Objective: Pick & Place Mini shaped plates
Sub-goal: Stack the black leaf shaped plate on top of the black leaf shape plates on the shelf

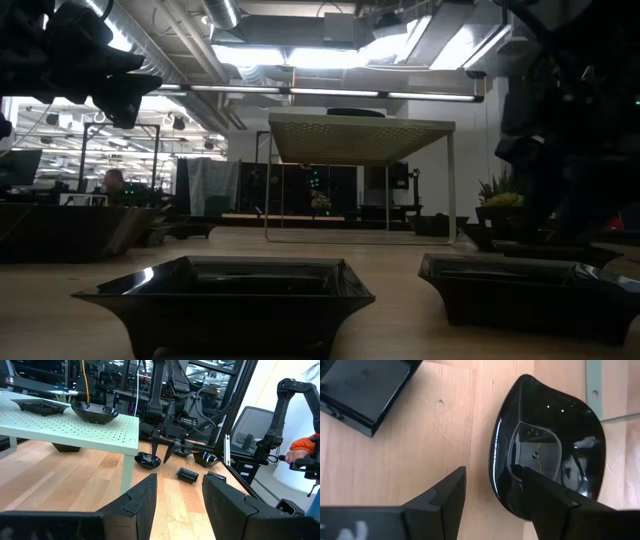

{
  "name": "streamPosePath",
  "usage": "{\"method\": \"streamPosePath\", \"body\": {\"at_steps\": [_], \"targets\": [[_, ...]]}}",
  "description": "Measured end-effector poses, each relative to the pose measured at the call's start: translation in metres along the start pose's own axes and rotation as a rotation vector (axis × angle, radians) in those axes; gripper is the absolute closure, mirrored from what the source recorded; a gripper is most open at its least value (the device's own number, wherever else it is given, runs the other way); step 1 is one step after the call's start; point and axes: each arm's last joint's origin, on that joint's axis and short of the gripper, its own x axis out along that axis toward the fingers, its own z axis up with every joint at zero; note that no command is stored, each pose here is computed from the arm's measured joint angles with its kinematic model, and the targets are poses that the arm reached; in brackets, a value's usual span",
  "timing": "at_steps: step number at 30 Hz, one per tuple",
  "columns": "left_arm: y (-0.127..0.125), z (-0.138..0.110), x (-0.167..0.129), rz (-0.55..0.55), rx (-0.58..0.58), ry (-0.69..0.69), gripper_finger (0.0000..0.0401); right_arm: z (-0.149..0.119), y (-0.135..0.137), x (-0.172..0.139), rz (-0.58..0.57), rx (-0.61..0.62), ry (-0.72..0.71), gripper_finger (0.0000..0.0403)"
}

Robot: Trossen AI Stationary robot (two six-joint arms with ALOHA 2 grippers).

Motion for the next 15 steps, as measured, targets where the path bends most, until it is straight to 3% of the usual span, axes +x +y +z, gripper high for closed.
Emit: {"method": "streamPosePath", "body": {"at_steps": [5, 15], "targets": [[0.0, 0.0001, 0.0, 0.0, 0.0, 0.0, 0.0249, 0.0011, 0.0037, 0.0045, 0.004, -0.005, -0.007, 0.0234], [0.0, 0.0001, 0.0, 0.0, 0.0, 0.0, 0.0249, 0.0036, 0.0082, 0.0104, 0.013, 0.02, -0.027, 0.0351]]}}
